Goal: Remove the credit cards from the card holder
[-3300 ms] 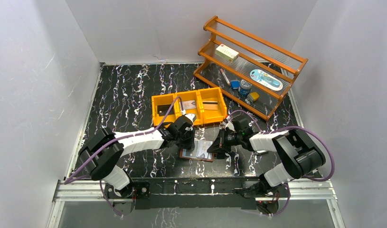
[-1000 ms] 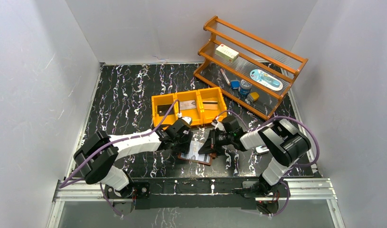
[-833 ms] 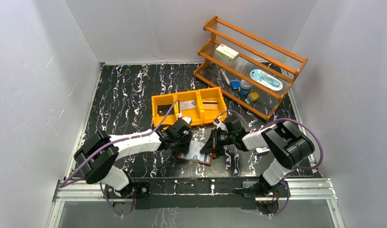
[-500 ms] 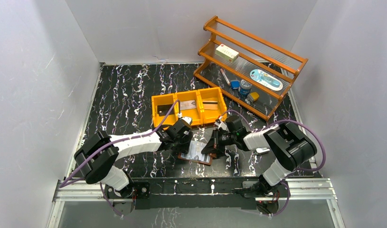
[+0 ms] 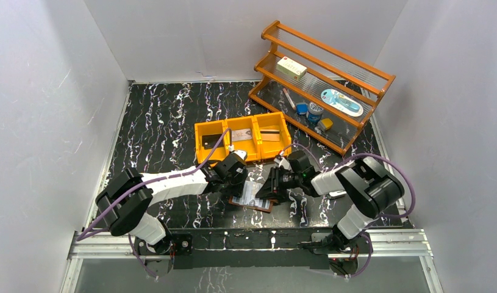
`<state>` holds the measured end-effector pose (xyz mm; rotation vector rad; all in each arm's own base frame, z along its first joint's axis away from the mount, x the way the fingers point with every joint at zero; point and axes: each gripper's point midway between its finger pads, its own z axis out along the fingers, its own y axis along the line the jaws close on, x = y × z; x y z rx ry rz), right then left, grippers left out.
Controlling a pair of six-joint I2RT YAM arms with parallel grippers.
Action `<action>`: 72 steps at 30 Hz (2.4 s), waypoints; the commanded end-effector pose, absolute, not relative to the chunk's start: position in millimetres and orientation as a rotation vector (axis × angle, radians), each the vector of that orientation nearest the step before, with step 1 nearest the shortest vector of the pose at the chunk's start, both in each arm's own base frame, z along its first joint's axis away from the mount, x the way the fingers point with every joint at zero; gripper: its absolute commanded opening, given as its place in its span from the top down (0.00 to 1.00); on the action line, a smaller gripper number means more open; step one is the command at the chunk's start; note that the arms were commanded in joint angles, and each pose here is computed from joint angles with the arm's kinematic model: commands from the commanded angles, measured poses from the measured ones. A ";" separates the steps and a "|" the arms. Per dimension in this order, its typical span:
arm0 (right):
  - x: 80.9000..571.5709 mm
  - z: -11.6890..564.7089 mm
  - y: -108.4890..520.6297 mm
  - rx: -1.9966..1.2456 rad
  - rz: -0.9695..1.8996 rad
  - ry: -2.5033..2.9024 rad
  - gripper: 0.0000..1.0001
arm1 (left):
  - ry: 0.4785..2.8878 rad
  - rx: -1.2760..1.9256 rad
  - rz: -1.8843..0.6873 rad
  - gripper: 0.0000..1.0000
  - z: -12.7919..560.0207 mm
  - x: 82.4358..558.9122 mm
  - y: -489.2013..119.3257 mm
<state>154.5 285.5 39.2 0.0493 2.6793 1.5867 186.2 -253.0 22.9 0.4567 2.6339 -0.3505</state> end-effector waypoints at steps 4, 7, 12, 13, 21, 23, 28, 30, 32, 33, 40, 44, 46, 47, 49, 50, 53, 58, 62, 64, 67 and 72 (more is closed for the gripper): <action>163.7 40.3 305.1 0.103 1.640 2.617 0.74 | 2.725 0.512 -0.208 0.58 1.8 168.4 -228.5; 165.7 40.8 303.1 0.119 1.622 2.597 0.83 | 2.725 0.511 -0.205 0.58 1.4 167.3 -227.4; 160.3 35.7 295.4 0.112 1.562 2.631 0.93 | 2.724 0.502 -0.195 0.58 0.6 167.0 -224.5; 159.0 34.1 293.2 0.112 1.551 2.639 0.94 | 2.726 0.502 -0.193 0.58 0.3 166.9 -224.5; 158.3 36.2 282.8 0.133 1.528 2.633 0.97 | 2.718 0.501 -0.191 0.59 2.4 167.8 -224.0; 159.5 39.0 281.1 0.136 1.524 2.627 0.98 | 2.715 0.499 -0.193 0.59 4.1 168.3 -224.4; 165.6 39.8 267.9 0.169 1.389 2.653 0.99 | 2.699 0.491 -0.201 0.59 13.2 170.5 -225.1; 168.7 46.0 263.1 0.166 1.338 2.651 0.99 | 2.681 0.481 -0.212 0.59 20.2 172.7 -226.2; 173.4 54.0 259.5 0.156 1.298 2.636 0.99 | 2.663 0.467 -0.220 0.58 27.4 175.1 -227.3; 175.5 56.1 256.5 0.161 1.270 2.635 0.99 | 2.653 0.458 -0.225 0.57 31.6 176.9 -228.0; 190.7 94.8 249.1 0.096 1.177 2.536 1.00 | 2.587 0.392 -0.192 0.47 55.4 188.6 -222.9; 203.0 113.4 246.9 0.040 1.130 2.456 1.00 | 2.539 0.345 -0.131 0.41 68.9 195.2 -209.1; 208.6 121.8 248.2 -0.011 1.116 2.422 1.00 | 2.532 0.320 -0.103 0.37 72.3 198.3 -200.3; 211.9 125.7 249.3 -0.037 1.110 2.409 1.00 | 2.534 0.307 -0.101 0.35 73.6 199.4 -196.5; 218.9 133.8 252.5 -0.075 1.097 2.389 1.00 | 2.536 0.269 -0.127 0.31 78.0 202.9 -189.6; 223.3 137.6 254.3 -0.091 1.088 2.379 1.00 | 2.533 0.245 -0.142 0.29 81.0 205.2 -185.7; 241.1 151.4 257.7 -0.133 1.031 2.344 1.00 | 2.507 0.179 -0.185 0.19 92.8 213.0 -173.1; 276.0 167.7 265.4 -0.222 0.890 2.293 1.00 | 2.522 0.032 -0.254 0.10 105.1 225.8 -143.7; 305.4 174.8 279.9 -0.335 0.773 2.243 1.00 | 2.516 0.000 -0.210 0.09 119.3 229.5 -129.1; 320.1 173.9 289.6 -0.414 0.699 2.224 1.00 | 2.491 0.014 -0.194 0.07 120.2 230.2 -125.1; 334.6 169.8 311.0 -0.579 0.598 2.206 1.00 | 2.475 0.027 -0.144 0.05 115.2 229.6 -115.9; 372.0 155.1 322.4 -0.783 0.250 2.106 1.00 | 2.471 0.014 -0.065 0.03 114.2 227.6 -103.0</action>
